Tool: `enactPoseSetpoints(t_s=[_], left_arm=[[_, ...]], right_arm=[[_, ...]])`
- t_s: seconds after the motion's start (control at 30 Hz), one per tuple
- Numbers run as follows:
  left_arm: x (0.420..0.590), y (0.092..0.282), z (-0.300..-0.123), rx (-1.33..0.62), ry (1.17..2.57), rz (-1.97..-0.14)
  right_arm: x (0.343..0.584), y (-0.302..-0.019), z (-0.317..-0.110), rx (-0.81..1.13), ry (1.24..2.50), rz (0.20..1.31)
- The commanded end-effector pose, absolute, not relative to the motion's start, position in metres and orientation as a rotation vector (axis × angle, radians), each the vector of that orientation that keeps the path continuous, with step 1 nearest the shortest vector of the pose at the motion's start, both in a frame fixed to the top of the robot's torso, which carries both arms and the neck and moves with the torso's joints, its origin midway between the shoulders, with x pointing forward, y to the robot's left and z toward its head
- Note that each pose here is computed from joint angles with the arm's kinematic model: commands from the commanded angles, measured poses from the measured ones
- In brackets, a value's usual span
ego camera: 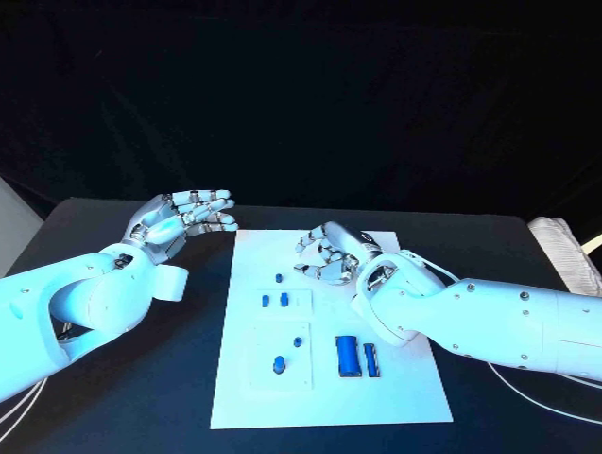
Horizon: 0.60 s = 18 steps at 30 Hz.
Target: Assemble the parts on the task board
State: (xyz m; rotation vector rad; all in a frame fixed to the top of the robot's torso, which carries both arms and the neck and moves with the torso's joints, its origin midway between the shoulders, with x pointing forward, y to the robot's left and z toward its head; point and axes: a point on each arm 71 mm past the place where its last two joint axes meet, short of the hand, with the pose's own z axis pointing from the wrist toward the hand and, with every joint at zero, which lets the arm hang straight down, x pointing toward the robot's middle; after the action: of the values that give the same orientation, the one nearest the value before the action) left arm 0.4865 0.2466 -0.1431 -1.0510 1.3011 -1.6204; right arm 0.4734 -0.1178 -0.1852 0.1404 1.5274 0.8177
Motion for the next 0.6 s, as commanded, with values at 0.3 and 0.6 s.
enactPoseSetpoints(t_s=[0.3,0.6], left_arm=[[0.485,0.243,-0.142,-1.038,1.308,-1.648],[0.484,0.242,-0.141,-1.037,1.309,-1.650]], right_arm=[[0.474,-0.094,-0.202,0.097,1.623,0.797],[0.478,-0.085,-0.207,0.089,1.625,0.783]])
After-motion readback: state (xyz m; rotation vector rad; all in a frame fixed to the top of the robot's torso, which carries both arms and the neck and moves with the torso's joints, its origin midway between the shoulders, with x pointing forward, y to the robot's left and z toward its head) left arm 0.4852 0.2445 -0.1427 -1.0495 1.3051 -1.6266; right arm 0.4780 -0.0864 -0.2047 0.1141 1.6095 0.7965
